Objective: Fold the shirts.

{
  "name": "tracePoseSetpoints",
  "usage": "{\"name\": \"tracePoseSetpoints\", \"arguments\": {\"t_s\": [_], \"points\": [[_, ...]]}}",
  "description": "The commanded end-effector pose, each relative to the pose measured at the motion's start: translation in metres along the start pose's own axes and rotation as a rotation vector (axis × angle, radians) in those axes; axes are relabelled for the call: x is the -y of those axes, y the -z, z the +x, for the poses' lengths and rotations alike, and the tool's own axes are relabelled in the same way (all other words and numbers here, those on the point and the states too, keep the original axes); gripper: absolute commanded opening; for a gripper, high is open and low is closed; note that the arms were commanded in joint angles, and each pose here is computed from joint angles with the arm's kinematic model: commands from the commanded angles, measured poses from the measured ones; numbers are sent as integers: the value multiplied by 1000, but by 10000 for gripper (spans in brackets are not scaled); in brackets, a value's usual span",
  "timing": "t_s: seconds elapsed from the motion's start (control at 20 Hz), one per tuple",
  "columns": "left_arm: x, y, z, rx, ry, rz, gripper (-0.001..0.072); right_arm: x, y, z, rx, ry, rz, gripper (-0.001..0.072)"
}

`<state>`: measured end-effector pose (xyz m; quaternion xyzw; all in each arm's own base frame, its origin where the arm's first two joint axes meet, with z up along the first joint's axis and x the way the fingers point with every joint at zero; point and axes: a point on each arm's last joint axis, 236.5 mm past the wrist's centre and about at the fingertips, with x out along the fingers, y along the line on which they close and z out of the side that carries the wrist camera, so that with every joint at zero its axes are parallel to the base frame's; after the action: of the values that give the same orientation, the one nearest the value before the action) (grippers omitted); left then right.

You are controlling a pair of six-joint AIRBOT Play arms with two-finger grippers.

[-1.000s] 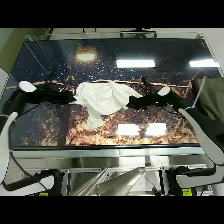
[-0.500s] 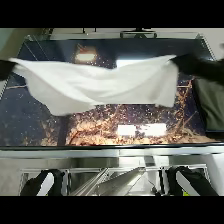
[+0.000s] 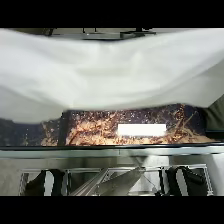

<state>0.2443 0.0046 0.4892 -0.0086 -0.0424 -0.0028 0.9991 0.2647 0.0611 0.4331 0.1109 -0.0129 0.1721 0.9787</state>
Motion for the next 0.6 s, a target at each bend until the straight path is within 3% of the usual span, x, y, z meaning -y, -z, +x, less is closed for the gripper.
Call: {"name": "tracePoseSetpoints", "arguments": {"t_s": [0.0, 0.3, 0.45, 0.5, 0.55], "points": [[7, 71, 38, -218, 137, -82, 19, 11, 59, 29, -216, -98, 167, 21], [55, 315, 131, -845, 400, -315, 17, 105, 274, 95, -704, -38, 681, 22], [65, 433, 164, -1061, 427, -348, 15, 158, 392, 117, -838, 70, 762, 22], [61, 464, 176, -1116, 417, -359, 17, 173, 418, 123, -852, 104, 803, 72], [59, 485, 186, -1167, 428, -381, 69, 184, 435, 130, -855, 119, 864, 320]]}}
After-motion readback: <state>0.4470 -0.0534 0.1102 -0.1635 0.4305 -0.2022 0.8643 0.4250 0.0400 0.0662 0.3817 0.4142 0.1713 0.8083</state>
